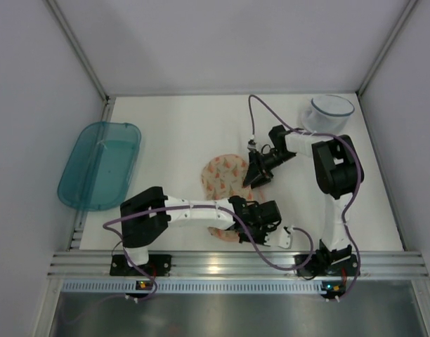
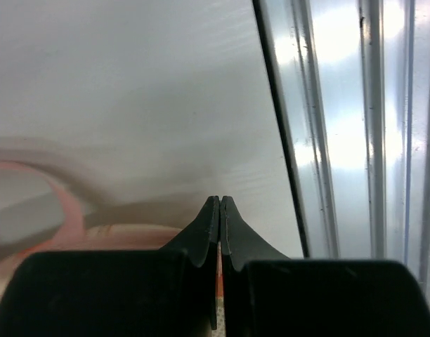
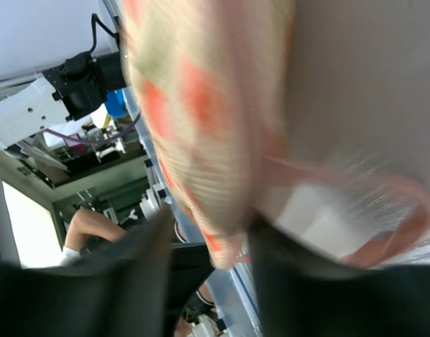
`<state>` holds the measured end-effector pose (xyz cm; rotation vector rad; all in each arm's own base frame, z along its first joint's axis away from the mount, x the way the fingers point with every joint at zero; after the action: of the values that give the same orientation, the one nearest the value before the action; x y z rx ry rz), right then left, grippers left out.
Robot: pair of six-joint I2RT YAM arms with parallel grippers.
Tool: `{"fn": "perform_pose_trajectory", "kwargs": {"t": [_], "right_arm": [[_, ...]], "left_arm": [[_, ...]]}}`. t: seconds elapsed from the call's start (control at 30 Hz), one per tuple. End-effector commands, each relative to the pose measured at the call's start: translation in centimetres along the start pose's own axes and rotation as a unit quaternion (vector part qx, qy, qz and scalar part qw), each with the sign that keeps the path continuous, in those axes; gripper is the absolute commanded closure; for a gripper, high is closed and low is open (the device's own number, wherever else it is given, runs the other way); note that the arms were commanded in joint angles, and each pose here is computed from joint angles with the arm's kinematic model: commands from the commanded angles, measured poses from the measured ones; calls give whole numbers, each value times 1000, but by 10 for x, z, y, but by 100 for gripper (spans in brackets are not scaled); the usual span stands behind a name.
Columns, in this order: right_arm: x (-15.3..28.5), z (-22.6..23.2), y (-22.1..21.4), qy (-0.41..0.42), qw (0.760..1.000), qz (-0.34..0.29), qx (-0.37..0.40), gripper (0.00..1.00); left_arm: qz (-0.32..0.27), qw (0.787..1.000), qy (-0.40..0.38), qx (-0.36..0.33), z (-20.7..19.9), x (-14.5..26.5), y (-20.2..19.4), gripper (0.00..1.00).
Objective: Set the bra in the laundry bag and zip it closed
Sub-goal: Zip the zipper on the laundry bag.
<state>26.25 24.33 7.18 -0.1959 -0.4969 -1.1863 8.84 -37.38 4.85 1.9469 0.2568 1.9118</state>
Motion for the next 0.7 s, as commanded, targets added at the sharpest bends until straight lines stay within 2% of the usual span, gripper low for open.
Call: {"fn": "perform_pose_trajectory", "kwargs": {"t": [0.0, 0.03, 0.1, 0.17, 0.33, 0.47, 0.67], "right_arm": [[10, 10, 27, 2, 999, -33, 40, 44], [10, 9, 23, -6, 999, -29, 39, 35], [16, 14, 14, -14, 998, -25, 54, 23], [21, 14, 3, -26, 998, -17, 59, 17], [43, 12, -23, -50, 997, -18, 52, 16], [48, 12, -42, -31, 999, -13, 29, 16], [29, 18, -51, 31, 999, -8, -1, 20]], "left_arm": [[-24, 1000, -12, 12, -12, 10, 11, 100], [-33, 999, 0, 15, -2, 14, 19, 100], [-41, 999, 21, 24, 14, 18, 27, 100], [-56, 997, 39, 43, 37, 24, 39, 100], [-70, 991, 79, 79, 82, 34, 46, 100], [-71, 990, 92, 77, 93, 36, 47, 100], [-75, 990, 95, 76, 97, 37, 50, 100]]}}
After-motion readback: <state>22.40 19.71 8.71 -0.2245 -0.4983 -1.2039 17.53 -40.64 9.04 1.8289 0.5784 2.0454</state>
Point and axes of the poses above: each gripper's point midway between its finger pads, its own x axis back along the fingers, its own z axis along the line the jaws close on, y = z × x, the point moved 1 cm from there along x, back along the fingers, and after that the axes turned 7 degrees about x, right-handed, at the moved point
